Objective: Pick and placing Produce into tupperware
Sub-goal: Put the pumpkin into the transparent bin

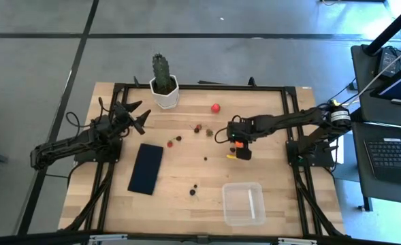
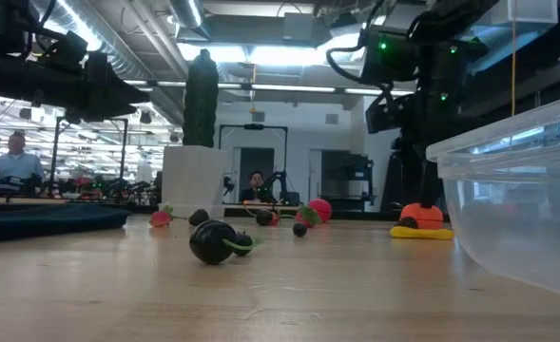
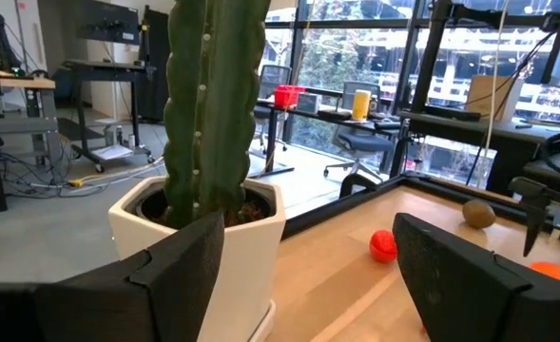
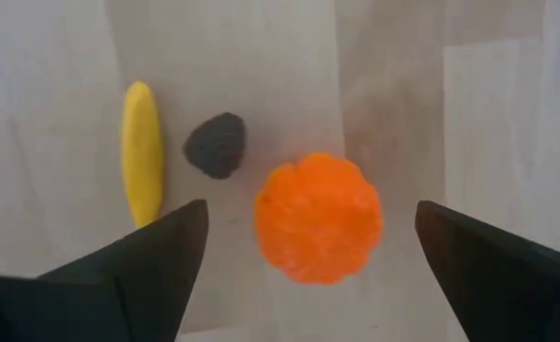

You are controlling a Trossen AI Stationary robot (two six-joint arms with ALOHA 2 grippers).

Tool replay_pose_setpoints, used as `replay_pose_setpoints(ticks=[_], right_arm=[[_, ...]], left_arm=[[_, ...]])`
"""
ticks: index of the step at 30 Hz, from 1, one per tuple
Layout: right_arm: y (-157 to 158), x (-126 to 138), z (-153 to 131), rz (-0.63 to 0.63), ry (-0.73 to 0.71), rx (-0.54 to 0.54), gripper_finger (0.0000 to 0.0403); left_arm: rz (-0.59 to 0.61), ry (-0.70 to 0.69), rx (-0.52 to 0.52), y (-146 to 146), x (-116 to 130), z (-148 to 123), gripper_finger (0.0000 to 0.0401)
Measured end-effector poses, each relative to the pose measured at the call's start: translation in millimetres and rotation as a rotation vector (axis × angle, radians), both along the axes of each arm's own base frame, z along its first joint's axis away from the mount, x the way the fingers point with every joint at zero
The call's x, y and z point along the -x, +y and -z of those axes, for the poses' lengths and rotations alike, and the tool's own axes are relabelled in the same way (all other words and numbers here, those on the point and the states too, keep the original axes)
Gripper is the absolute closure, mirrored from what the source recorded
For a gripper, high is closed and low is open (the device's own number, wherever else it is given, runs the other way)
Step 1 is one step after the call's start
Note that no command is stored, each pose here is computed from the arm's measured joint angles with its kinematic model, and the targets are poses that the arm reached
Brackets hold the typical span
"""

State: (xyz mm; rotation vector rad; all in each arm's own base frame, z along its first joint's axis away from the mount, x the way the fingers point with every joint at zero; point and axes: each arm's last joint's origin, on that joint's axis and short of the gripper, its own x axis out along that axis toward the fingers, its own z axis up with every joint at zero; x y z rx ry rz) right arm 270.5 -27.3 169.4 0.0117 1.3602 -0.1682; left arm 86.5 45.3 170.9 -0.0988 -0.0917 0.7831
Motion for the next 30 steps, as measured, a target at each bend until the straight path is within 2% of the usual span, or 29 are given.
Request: replay_pose_setpoints(ticks=[16,23,30], right_arm=[[-12,1,2,0.016,0.006,-0.041,0.003],[-13,-3,22,0.016,0.082,-0.052,0.003],[-14,-8,33,-0.003,0.088,-0.052,0.003]], left_arm=[[0.0,0.0,0.0,0,0,0,0.0103],[0.0,0.001,0.0,0,0,0,0.0103],[0.0,0.001,0.0,0,0,0,0.0103]])
